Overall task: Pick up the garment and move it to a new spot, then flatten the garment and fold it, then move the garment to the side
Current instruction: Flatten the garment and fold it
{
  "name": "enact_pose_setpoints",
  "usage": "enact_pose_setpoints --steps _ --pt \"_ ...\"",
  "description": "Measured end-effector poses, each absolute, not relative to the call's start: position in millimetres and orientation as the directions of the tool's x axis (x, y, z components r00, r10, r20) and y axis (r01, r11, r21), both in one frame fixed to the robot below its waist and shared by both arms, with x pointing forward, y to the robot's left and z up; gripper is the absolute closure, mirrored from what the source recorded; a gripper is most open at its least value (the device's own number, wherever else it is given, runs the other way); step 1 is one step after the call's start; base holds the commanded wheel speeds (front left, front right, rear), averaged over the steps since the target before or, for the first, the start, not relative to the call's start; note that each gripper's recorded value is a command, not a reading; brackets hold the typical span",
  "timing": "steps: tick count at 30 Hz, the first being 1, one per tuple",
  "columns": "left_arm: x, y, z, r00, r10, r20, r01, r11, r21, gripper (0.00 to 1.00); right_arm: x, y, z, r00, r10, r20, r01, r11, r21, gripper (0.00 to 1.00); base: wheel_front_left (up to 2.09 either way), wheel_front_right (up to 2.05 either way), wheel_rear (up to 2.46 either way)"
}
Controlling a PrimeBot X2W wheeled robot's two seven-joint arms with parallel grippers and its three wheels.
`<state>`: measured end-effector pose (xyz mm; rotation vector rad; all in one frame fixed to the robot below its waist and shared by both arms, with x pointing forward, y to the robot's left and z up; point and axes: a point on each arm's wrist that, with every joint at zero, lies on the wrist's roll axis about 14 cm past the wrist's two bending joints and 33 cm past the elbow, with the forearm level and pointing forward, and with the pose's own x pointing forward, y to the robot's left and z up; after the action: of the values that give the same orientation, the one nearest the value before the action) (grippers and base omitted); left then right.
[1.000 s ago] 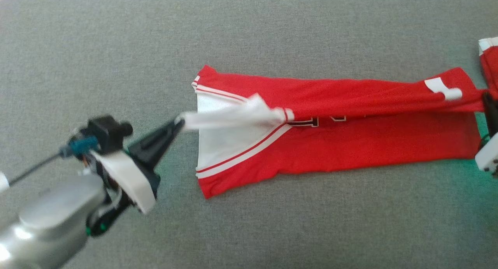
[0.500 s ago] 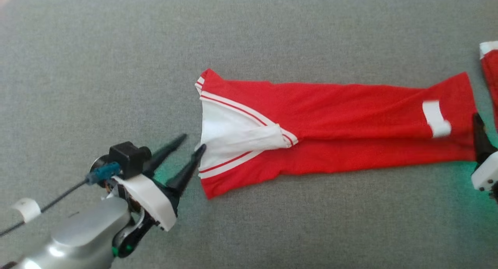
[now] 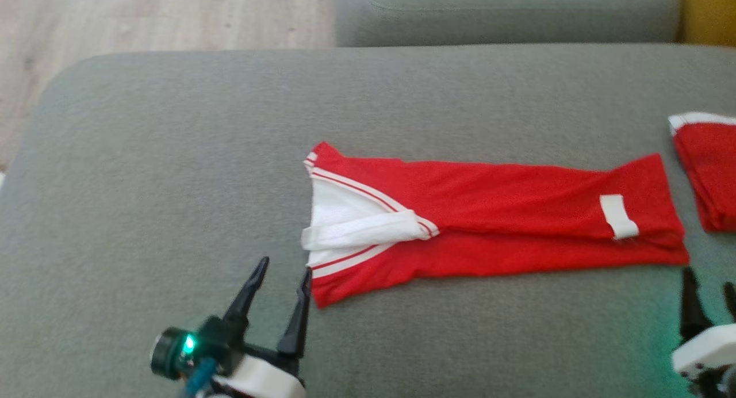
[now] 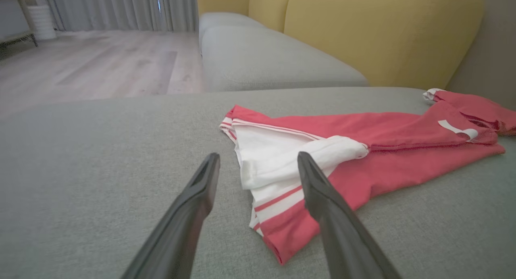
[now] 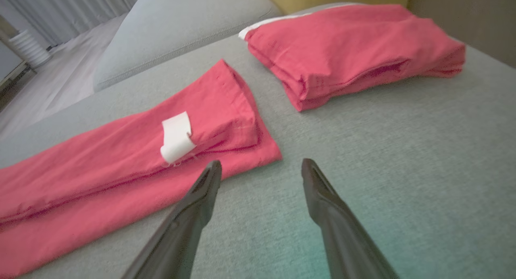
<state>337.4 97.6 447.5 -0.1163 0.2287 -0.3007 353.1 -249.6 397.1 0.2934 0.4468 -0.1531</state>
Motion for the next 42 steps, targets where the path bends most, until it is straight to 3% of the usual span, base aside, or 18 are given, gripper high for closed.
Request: enact_pose_setpoints --steps 10,16,17,18,19,20,21,27,35,38,42 --pt "314.9 111.9 476.5 0.989 -0.131 -0.070 0.126 0.989 -0.072 0.00 413.4 -264.0 404.1 0.877 -0.170 -0.449 0.310 0.915 0.259 0.00 0.00 0.00 0.00" --pt "314.7 116.6 478.8 0.993 -0.106 -0.055 0.101 0.992 -0.077 0.00 414.2 -255.4 359.6 0.761 -0.152 -0.631 0.355 0.912 0.208 0.00 0.00 0.00 0.00" --pt "315.8 119.1 478.4 0.994 -0.095 -0.055 0.091 0.993 -0.074 0.00 410.9 -253.4 352.2 0.739 -0.143 -0.658 0.366 0.905 0.215 0.05 0.00 0.00 0.00" --pt "316.5 120.8 477.9 0.994 -0.089 -0.056 0.085 0.994 -0.075 0.00 412.1 -251.3 350.5 0.734 -0.135 -0.665 0.373 0.899 0.228 0.25 0.00 0.00 0.00" --pt "316.5 120.8 477.9 0.994 -0.089 -0.056 0.085 0.994 -0.075 0.00 412.1 -251.3 350.5 0.734 -0.135 -0.665 0.373 0.899 0.228 0.53 0.00 0.00 0.00" --pt "317.1 121.6 477.3 0.995 -0.087 -0.056 0.083 0.994 -0.075 0.00 414.6 -249.7 351.4 0.735 -0.129 -0.666 0.371 0.898 0.235 0.89 0.00 0.00 0.00" --pt "317.7 121.9 477.5 0.995 -0.085 -0.055 0.081 0.994 -0.079 0.00 416.7 -247.5 352.5 0.737 -0.122 -0.665 0.369 0.897 0.245 1.00 0.00 0.00 0.00" --pt "316.3 118.6 476.7 0.994 -0.102 -0.047 0.098 0.992 -0.080 0.00 416.4 -243.3 365.7 0.782 -0.112 -0.613 0.355 0.889 0.290 1.00 0.00 0.00 0.00" --pt "314.9 115.0 479.9 0.991 -0.129 -0.028 0.127 0.989 -0.071 0.00 410.5 -299.1 413.8 0.854 -0.230 -0.466 0.395 0.870 0.294 1.00 0.00 0.00 0.00" --pt "313.4 112.3 478.1 0.989 -0.142 -0.032 0.139 0.988 -0.073 0.00 426.8 -285.7 445.6 0.910 -0.190 -0.368 0.320 0.887 0.333 1.00 0.00 0.00 0.00" --pt "312.0 113.6 476.8 0.990 -0.139 -0.034 0.136 0.988 -0.073 0.00 450.0 -233.5 494.2 0.975 -0.054 -0.216 0.133 0.917 0.375 1.00 0.00 0.00 0.00"
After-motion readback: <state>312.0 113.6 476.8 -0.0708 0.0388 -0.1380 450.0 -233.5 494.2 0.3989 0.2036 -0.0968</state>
